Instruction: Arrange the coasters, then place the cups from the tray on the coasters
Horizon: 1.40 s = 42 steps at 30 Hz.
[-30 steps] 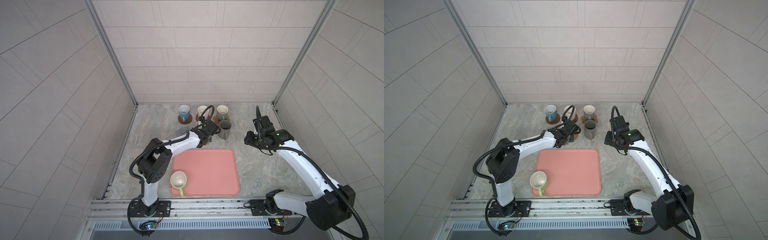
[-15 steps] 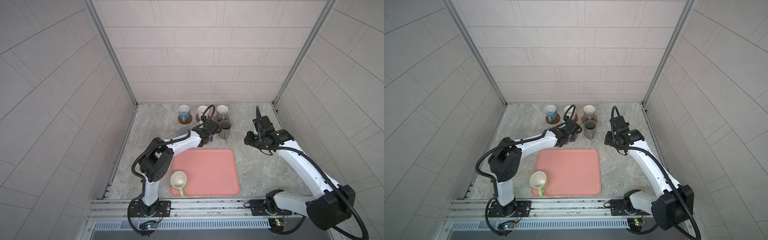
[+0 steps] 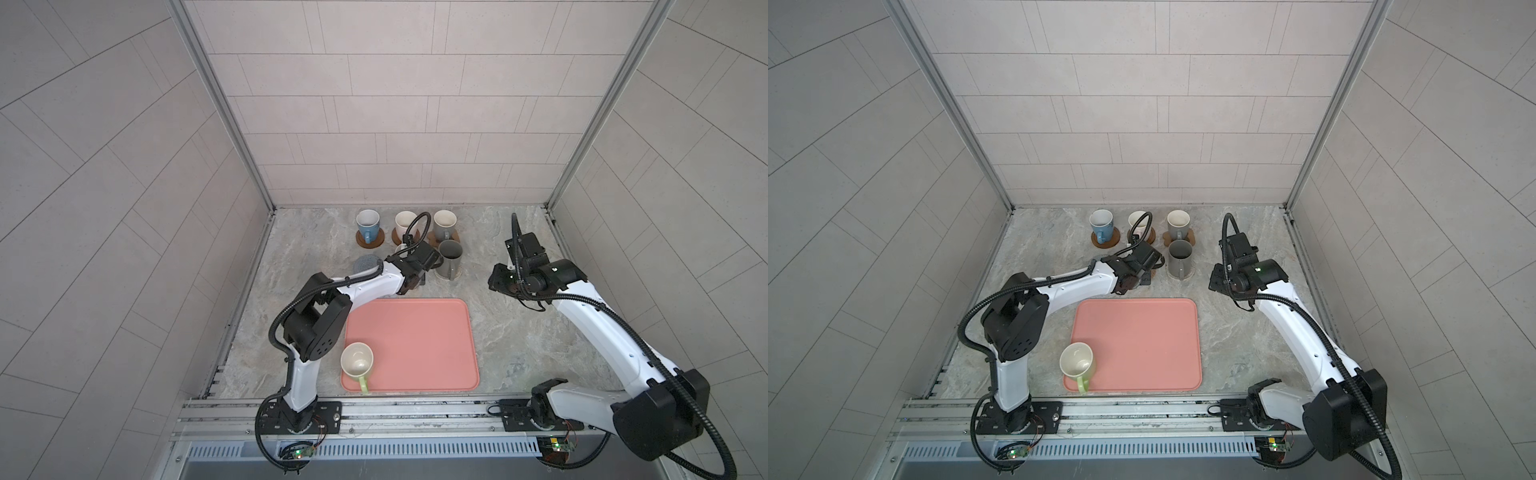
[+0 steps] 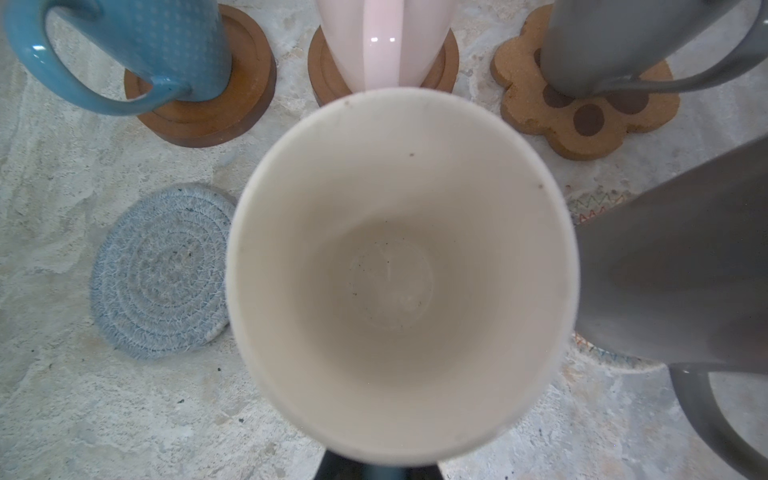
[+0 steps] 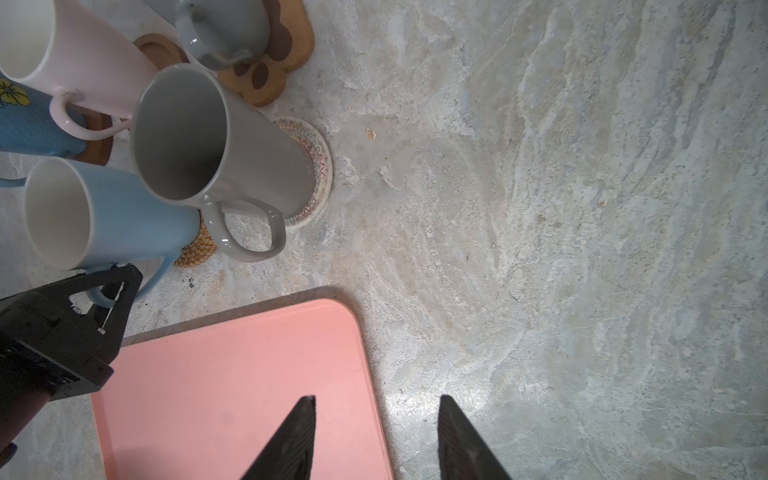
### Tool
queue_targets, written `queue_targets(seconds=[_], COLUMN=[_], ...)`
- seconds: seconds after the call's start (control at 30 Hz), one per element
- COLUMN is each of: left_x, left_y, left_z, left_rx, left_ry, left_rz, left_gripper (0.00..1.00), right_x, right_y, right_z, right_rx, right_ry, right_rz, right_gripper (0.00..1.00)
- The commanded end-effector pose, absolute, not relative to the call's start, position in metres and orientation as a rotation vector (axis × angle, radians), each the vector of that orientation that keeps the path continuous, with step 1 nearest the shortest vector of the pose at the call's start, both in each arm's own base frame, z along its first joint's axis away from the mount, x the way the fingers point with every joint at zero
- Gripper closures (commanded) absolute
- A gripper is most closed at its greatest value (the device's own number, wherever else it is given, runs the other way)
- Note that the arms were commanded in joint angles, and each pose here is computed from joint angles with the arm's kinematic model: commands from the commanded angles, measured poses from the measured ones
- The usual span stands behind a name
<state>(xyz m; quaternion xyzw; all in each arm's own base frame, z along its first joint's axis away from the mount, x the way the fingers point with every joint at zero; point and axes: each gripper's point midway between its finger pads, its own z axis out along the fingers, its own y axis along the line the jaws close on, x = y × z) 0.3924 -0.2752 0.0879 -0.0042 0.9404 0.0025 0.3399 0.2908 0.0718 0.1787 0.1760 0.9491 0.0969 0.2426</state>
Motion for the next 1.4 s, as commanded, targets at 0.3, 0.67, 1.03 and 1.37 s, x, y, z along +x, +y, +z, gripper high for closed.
queue_targets(seconds=[0.3, 0.67, 1.03, 1.37], left_x=[0.404, 0.403, 0.398, 0.393], left_y=[-0.280, -0.278, -0.280, -0.285], left_z=[0.100, 0.102, 0.106, 0.108], left_rx=[-0.046, -0.060, -0.073, -0.077], left_ry=[2.424, 2.430, 2.446, 2.465], left_rz=[0.002, 0.016, -0.024, -0.084], left_gripper=[0.86, 0.74, 0.65, 0.64], right_x=[0.286, 0.286, 0.284, 0.284], right_y=[0.068, 0.068, 0.068, 0.068], right_z=[0.179, 0.180, 0.180, 0.179], right_rx=[0.496, 0.498, 0.499, 0.501], right_ry=[2.592, 2.590, 2.589, 2.589], right_rz=[0.253, 0.257, 0.255, 0.258], right_gripper=[0.50, 0.50, 0.50, 0.50])
